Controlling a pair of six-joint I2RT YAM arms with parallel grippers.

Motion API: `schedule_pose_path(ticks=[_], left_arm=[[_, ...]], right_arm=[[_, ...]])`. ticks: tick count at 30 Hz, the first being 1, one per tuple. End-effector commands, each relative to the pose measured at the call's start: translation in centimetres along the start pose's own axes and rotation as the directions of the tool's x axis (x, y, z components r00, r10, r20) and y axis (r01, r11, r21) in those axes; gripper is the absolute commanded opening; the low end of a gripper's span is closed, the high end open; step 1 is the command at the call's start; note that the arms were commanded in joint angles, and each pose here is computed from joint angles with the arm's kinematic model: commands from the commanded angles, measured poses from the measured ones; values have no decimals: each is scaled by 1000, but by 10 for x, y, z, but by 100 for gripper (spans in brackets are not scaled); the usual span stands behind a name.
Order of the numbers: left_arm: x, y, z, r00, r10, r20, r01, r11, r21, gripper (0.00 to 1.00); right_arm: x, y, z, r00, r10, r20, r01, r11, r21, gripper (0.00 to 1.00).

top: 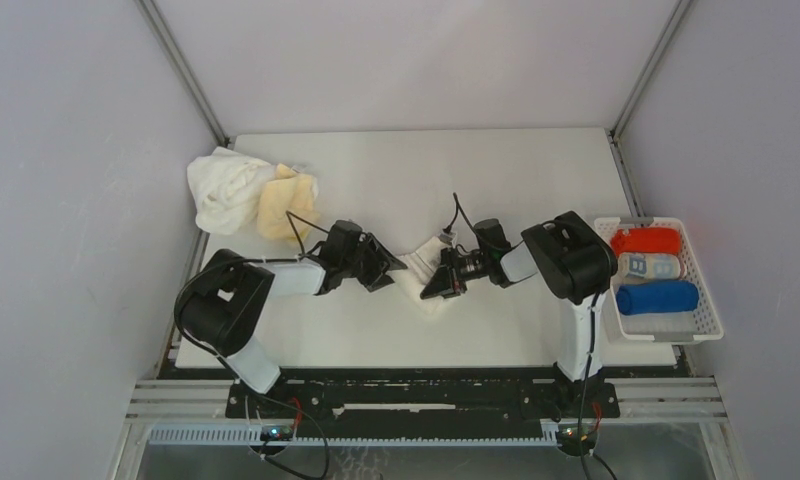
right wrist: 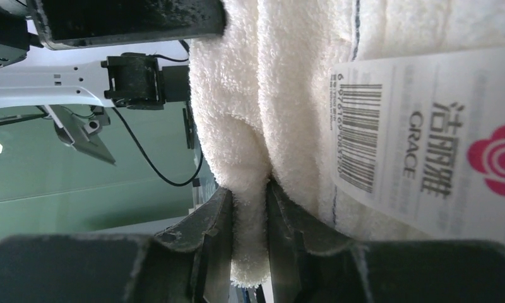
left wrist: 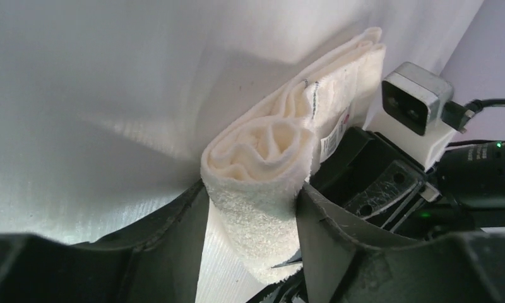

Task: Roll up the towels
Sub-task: Roll the towel at the center of the board.

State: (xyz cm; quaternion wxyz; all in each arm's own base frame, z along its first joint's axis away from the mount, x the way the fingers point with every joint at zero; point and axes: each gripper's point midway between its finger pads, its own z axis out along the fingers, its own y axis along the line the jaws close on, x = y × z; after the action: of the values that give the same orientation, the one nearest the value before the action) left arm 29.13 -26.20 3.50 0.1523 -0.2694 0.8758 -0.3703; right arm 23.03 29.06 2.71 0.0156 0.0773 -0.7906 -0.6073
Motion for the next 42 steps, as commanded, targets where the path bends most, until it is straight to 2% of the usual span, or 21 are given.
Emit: schedule_pose_path(ticks=[1,3,6,9,12,17,20,23,31,38,42], left_arm=[[-5,1,7,999,26,20,-26,999,-31,52],[-3,6,7,999,28,16,-27,998,-53,44],[0,12,7,999,34,9,-33,997,-76,37],[0,19,3,999,46,11,-44,992,-115,36],[-3,25,-6,997,72,32,-66,984,-164,35],[-7,41,-27,992,116,60,-97,962,-256,35],[-6,50,-40,989,133,71,-106,950,-294,35],[-2,57,-47,989,131,69,-104,945,-310,35],[0,56,-50,989,142,48,-119,936,-331,36],[1,55,-49,990,139,39,-118,934,-337,36],[2,55,-48,990,137,34,-117,933,-340,37]], right_arm=[[11,-28,0,999,31,27,-35,984,177,25],[7,-19,0,999,-37,31,30,976,214,27],[4,-2,-2,991,-130,29,116,949,292,35],[-2,12,-7,961,-275,24,236,864,444,44],[-1,27,-12,903,-430,-28,363,724,587,52],[-2,55,-16,750,-648,-132,501,427,753,63],[9,74,-1,642,-733,-224,569,261,780,68],[14,79,12,564,-770,-298,586,119,801,70],[31,61,45,424,-740,-522,609,-194,770,72],[39,37,49,393,-678,-621,616,-307,725,67],[41,42,46,365,-677,-639,594,-359,720,68]])
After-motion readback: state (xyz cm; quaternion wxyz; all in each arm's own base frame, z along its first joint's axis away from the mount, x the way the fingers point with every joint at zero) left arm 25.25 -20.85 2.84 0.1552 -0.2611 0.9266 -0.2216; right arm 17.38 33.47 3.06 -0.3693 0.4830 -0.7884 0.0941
